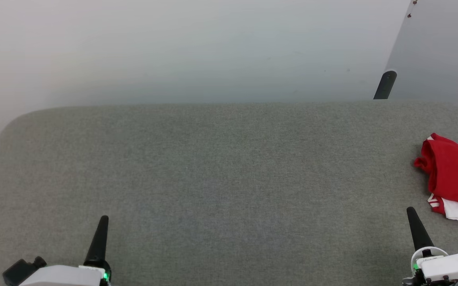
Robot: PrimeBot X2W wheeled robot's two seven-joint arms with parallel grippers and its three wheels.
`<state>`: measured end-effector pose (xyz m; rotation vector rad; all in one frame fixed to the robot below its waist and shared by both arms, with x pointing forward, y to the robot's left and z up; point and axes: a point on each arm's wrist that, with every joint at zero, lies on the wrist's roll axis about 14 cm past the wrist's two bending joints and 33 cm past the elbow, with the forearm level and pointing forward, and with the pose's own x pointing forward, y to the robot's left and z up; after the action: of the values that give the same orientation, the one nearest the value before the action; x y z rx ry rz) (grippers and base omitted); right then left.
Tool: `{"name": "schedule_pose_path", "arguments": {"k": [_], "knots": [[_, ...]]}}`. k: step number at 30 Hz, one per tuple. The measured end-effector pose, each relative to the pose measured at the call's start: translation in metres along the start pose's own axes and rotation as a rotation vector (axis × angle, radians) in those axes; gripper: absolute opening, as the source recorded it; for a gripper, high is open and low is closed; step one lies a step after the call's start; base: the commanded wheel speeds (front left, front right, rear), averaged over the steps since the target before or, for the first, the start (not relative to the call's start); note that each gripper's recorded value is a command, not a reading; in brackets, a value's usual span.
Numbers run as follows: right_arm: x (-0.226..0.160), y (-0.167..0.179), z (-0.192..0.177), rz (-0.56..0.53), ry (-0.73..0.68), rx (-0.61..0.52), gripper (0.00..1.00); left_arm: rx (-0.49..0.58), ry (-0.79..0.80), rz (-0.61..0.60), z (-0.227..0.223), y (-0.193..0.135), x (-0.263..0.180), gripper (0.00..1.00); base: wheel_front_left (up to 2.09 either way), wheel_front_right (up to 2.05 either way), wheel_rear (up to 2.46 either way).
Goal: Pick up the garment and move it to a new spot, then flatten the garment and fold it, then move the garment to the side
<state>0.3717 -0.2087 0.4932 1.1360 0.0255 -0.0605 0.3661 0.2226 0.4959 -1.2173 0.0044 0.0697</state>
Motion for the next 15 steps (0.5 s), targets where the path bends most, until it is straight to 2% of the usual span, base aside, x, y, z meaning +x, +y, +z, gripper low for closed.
{"name": "schedule_pose_path", "arguments": {"k": [15], "knots": [[0.0046,0.0038,-0.002,0.01,0.01,0.15,0.0,-0.123,0.013,-0.01,-0.0063,-0.005,0.0068,0.0,0.0,0.0,0.0]]}}
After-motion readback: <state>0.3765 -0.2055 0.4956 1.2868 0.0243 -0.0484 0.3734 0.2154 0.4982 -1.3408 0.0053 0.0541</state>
